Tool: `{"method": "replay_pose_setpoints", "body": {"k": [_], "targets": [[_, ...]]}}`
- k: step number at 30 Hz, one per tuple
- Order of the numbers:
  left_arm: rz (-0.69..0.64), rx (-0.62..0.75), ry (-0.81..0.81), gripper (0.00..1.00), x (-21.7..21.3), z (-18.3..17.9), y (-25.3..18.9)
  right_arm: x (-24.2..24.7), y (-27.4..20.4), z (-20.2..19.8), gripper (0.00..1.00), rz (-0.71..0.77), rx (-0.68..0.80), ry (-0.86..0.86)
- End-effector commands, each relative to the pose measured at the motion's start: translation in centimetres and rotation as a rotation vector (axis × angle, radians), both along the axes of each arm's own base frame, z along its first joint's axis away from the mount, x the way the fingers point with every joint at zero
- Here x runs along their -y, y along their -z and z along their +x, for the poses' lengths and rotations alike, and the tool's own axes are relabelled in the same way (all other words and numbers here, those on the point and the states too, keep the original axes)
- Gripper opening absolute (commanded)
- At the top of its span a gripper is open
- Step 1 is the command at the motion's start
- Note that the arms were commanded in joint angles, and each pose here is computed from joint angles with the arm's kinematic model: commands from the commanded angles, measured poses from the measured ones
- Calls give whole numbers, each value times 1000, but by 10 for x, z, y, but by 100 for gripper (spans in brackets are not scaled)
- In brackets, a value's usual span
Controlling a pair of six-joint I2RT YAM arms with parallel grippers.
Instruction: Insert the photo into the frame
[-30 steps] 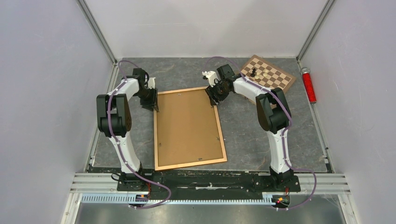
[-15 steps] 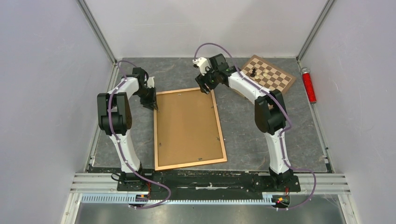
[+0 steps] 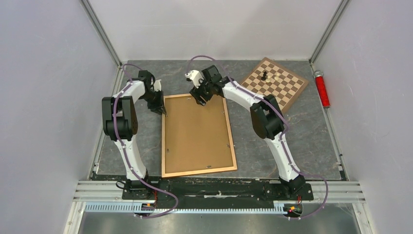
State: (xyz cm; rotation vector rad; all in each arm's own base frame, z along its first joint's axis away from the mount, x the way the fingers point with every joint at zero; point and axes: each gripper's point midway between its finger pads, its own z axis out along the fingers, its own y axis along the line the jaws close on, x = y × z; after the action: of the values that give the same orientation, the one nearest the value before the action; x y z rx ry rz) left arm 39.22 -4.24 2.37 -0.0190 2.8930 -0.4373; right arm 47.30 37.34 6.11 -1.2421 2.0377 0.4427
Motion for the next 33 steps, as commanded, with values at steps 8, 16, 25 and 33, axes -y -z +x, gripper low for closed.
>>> {"method": "replay_pose_setpoints", "body": {"k": [8, 16, 25, 33], "targets": [[-54, 24, 97, 2, 38, 8, 4, -27, 0, 20, 65, 42, 97, -24], [-49, 27, 108, 2, 40, 7, 3, -23, 13, 25, 59, 25, 102, 14], [-52, 29, 110, 2, 41, 8, 2, -21, 14, 37, 50, 33, 127, 84], [-56, 29, 111, 2, 41, 9, 2, -19, 25, 45, 42, 49, 130, 150]]}}
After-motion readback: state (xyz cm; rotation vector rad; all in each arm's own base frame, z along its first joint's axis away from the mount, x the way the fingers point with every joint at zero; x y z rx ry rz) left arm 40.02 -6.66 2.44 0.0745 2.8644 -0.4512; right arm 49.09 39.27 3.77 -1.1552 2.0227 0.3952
